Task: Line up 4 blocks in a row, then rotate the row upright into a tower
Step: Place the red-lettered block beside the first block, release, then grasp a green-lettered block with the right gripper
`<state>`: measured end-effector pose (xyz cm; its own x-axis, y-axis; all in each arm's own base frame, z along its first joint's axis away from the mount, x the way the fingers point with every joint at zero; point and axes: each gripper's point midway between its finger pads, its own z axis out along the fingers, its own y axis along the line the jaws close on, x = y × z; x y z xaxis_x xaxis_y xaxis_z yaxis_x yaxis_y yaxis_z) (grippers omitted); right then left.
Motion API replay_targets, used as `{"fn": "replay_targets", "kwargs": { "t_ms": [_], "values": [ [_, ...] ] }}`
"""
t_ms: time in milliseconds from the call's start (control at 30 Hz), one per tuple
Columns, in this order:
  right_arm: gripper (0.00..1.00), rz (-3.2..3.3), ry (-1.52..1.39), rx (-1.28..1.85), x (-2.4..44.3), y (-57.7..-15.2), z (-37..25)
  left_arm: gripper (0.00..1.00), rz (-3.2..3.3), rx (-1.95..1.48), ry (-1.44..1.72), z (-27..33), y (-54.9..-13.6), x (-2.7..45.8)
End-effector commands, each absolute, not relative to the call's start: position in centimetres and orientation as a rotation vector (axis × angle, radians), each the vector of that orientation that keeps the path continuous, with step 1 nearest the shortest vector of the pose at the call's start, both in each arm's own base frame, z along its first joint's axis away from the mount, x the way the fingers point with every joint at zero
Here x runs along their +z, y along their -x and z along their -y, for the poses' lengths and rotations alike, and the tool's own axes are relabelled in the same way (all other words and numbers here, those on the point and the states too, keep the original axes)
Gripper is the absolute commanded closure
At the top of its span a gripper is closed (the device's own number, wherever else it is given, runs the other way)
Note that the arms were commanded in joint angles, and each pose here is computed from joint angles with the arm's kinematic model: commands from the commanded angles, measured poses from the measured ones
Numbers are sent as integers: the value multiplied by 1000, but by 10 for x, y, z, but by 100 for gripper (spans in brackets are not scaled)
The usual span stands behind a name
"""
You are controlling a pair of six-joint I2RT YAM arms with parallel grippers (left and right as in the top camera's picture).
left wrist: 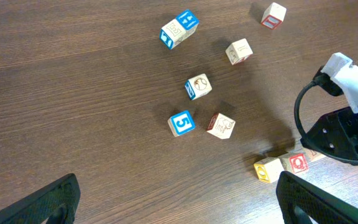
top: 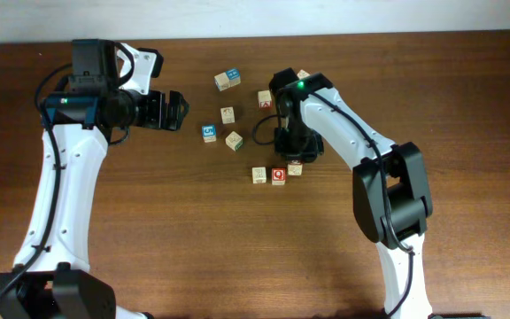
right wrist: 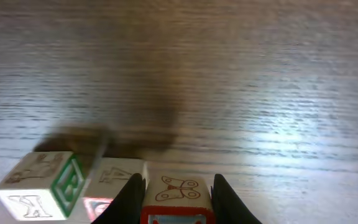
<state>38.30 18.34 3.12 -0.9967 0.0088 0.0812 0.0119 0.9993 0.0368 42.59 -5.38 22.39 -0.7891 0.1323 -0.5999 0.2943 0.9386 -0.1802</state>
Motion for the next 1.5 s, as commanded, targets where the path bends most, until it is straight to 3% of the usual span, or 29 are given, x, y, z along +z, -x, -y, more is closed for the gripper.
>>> {"fn": "replay_targets", "kwargs": {
  "t_ms": [0,133,400,500,567,667,733,867,1100,1167,1333,1467],
  "values": [
    [81,3062,75,59,27,-378,-174,1,-2459,-356,-327,56,-428,230],
    [70,3051,70,85,28,-369,-183,1,-2459,-356,-328,56,-428,230],
    [70,3039,74,102,8,-362,-179,1,-2459,-355,-328,56,-428,230],
    [45,3032,72,81,9,-361,-182,1,-2459,-355,-327,55,-428,230],
    [44,3043,61,67,12,-365,-183,1,-2459,-356,-327,56,-428,230],
    [44,3140,1,0,46,-399,-185,1,-2459,-355,-327,55,-428,230],
    [41,3344,-18,-108,86,-455,-191,1,-2459,-355,-327,55,-428,230],
    [36,3641,-323,-280,87,-535,-229,1,-2459,-355,-328,56,-428,230],
    [37,3666,-489,-226,17,-564,-239,1,-2459,-356,-327,56,-428,230],
    [50,3672,-489,-230,10,-567,-240,1,-2459,-356,-327,56,-428,230],
    [73,3689,-491,-243,12,-571,-242,1,-2459,-356,-327,56,-428,230],
    [74,3701,-487,-260,66,-565,-240,1,-2459,-355,-327,55,-428,230]
  ]
}}
